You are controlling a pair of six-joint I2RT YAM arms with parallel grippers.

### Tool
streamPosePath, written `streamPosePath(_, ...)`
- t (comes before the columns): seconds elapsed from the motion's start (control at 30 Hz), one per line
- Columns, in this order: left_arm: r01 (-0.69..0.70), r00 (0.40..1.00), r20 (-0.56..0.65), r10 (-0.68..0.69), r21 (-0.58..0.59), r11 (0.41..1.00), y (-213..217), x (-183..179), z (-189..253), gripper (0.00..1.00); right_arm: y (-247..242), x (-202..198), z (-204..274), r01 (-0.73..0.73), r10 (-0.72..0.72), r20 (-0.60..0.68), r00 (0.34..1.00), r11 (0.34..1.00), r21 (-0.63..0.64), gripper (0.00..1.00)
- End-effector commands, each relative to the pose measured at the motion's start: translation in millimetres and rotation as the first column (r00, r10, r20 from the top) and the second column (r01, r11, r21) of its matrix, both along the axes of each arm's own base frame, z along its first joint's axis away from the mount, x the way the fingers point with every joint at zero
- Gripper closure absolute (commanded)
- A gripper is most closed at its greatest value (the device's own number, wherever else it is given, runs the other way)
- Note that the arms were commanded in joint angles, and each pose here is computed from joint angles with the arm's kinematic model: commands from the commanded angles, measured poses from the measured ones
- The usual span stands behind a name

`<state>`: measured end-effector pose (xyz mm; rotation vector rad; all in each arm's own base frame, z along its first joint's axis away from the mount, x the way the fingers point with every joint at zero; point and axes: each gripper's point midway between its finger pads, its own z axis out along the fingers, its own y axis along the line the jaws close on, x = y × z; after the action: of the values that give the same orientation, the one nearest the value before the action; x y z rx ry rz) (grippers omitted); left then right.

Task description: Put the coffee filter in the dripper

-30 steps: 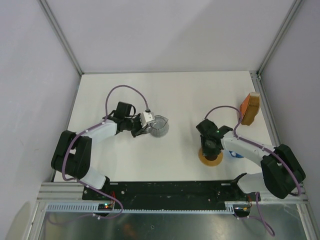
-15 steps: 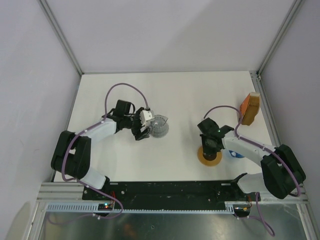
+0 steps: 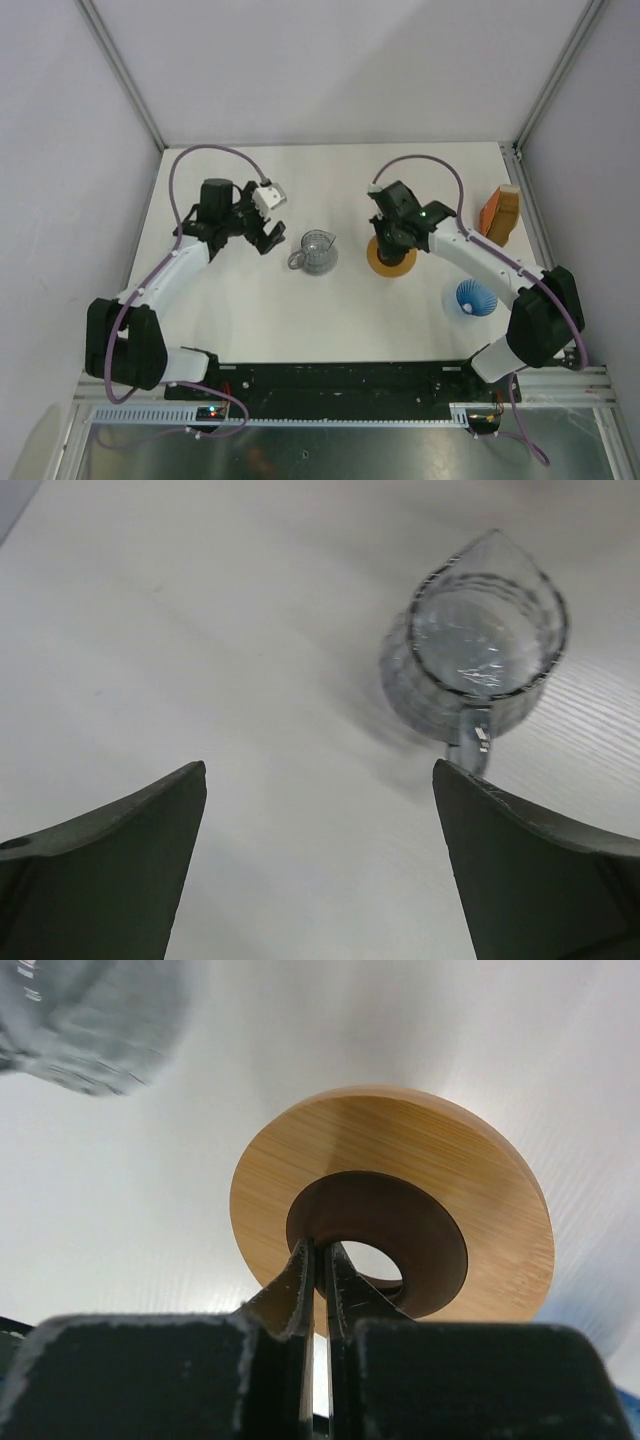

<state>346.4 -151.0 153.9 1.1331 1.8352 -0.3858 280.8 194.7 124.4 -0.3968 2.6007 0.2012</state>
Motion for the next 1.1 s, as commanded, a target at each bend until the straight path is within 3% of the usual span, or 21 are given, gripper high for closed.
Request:
streamPosePath(0.0,-0.237,0.972,-0.01,0.236,-0.024,0.971,33,29,20,0.01,27,15,33,-0.139,0.138,0.042,0.99,0.99,0.011,1.0)
streamPosePath(0.3,-0.392,0.917,-0.1,0.386,-0.053,0.918,70,46,9,0.0,122,40,82,-0.311,0.289,0.119,0.95,0.914,0.262,1.0)
streamPosePath(0.53,-0.386,0.919,-0.114,0.378,-0.063,0.92,69,43,7,0.0,181,45,75,-0.368,0.381,0.038,0.924,0.855,0.364,1.0)
streamPosePath(1.07,-0.381,0.919,-0.134,0.37,-0.065,0.922,68,39,2,0.0,188,38,14,-0.357,0.407,-0.139,0.903,0.889,0.288,1.0)
